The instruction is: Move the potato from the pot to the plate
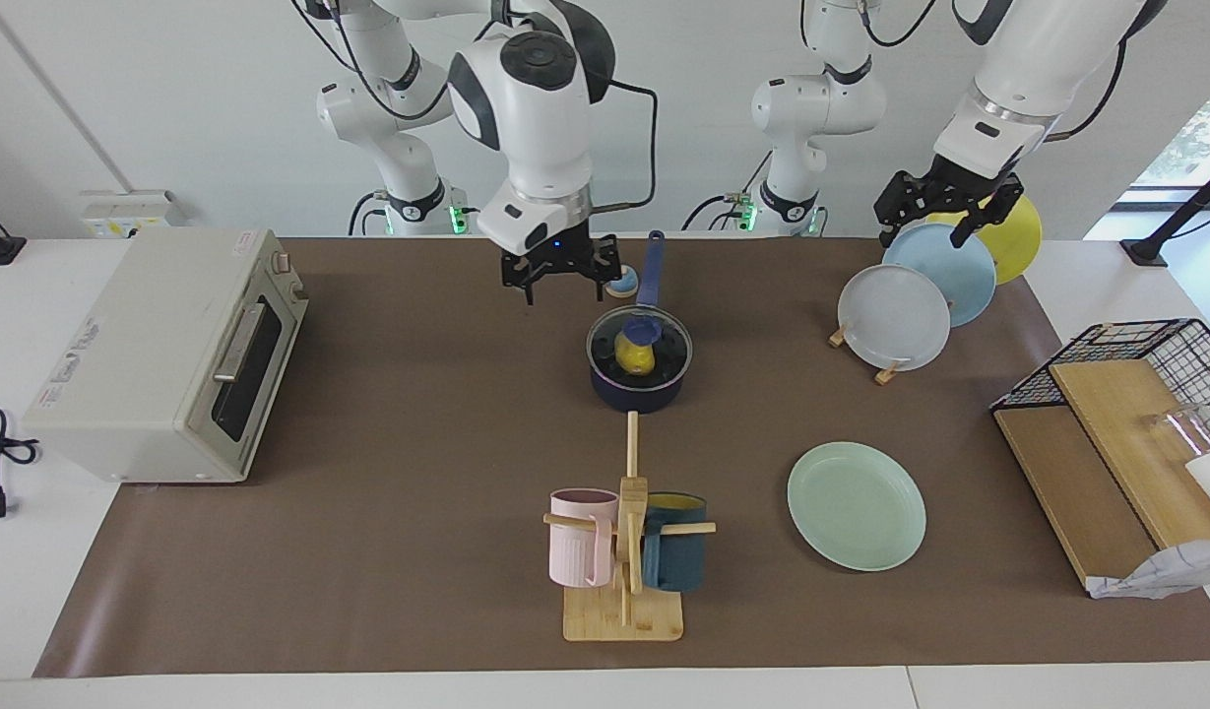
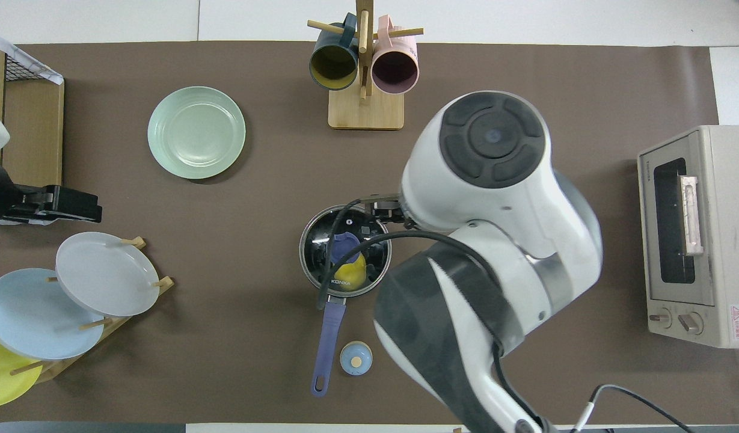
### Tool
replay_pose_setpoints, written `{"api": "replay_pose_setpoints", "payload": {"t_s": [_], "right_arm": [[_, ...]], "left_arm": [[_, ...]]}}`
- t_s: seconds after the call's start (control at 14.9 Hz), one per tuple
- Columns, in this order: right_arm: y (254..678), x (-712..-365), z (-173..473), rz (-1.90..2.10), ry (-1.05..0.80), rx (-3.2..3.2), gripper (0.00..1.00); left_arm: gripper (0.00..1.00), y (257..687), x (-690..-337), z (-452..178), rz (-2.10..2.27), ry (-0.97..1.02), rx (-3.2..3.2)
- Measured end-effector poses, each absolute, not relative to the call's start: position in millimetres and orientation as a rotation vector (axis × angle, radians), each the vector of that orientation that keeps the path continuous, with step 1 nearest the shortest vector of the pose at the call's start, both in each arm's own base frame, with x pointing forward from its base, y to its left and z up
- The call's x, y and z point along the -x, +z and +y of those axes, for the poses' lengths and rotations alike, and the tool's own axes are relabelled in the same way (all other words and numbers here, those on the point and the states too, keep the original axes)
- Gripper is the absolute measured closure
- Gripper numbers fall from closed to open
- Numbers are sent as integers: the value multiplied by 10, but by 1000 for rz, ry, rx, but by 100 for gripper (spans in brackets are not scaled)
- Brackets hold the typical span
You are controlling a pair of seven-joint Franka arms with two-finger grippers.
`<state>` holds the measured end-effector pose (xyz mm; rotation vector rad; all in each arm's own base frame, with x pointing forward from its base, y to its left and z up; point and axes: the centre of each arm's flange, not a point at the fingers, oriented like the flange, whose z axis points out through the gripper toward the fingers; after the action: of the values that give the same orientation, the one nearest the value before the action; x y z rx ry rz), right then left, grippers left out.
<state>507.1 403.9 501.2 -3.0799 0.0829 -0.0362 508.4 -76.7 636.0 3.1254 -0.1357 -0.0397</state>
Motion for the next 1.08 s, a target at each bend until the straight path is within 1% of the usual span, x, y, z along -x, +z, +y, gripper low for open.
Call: {"api": "replay_pose_setpoints", "payload": {"t_s": [0.13,0.47,0.74,1.08], "right_arm": [[4920,-4922,4259,40,-79,3124,0],[4555,-4885,4337,0,-144,3131,0],[4194,-4811,4384,-38,-144,3135,0],[4089,-4663,4549,-104,-139,3147,0]], "left_arm": [[0,6360,-5084,-766,-136,-40,-3125],[0,6343,-5096,-767,-134,-30,-3125],[0,6248,-5108,-768,-133,-38,-3125],[0,6219,-5091,-775,-135,-42,-3126]]}}
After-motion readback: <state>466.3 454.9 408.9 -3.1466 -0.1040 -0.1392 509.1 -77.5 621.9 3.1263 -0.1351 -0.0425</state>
